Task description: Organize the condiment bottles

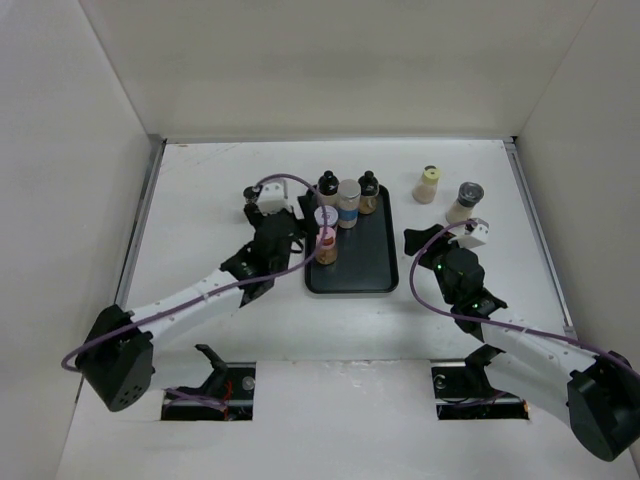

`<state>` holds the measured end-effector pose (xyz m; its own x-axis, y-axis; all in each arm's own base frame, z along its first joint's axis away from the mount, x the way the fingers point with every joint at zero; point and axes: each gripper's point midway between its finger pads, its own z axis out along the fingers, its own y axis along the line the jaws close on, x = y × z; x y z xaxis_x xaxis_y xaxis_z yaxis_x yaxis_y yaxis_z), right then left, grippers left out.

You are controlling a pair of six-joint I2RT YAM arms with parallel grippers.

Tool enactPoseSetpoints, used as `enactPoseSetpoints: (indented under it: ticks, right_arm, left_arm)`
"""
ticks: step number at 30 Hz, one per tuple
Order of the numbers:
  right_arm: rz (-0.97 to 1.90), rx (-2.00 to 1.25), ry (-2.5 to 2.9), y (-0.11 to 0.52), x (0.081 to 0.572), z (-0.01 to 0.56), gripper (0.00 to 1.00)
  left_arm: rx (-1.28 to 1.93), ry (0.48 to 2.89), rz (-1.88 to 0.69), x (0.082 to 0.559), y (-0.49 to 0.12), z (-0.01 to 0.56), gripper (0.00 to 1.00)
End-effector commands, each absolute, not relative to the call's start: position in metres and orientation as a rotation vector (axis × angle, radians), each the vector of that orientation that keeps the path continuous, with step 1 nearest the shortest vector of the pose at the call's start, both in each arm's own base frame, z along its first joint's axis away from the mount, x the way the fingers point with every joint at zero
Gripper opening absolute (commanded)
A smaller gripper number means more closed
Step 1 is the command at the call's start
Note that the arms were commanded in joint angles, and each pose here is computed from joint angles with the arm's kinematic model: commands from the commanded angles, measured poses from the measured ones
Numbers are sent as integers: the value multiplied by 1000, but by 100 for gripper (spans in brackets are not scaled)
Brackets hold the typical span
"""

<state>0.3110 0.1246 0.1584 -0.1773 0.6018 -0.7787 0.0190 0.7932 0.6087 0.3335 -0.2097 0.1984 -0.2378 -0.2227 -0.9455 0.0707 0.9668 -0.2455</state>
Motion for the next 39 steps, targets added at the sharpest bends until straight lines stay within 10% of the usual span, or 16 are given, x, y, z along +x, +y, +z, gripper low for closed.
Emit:
enactPoseSetpoints:
  ticks: [1,8,18,31,39]
  right_arm:
    - [593,492,1600,128,318,189,72]
    - [600,485,1605,129,316,189,29]
    - [605,484,1608,131,317,188,61]
    - [597,484,1617,131,318,185,63]
    - [599,481,1614,131,318,186,63]
  left_arm:
    - [-271,1758,-213,353,-165,207,87]
    - [-407,1800,-99,410,-108,195,86]
    - [-423,1856,-26,462,-86,176,74]
    - [-437,1905,35,477,-80,144,61]
    - [-446,1908,72,477,-72,139,35]
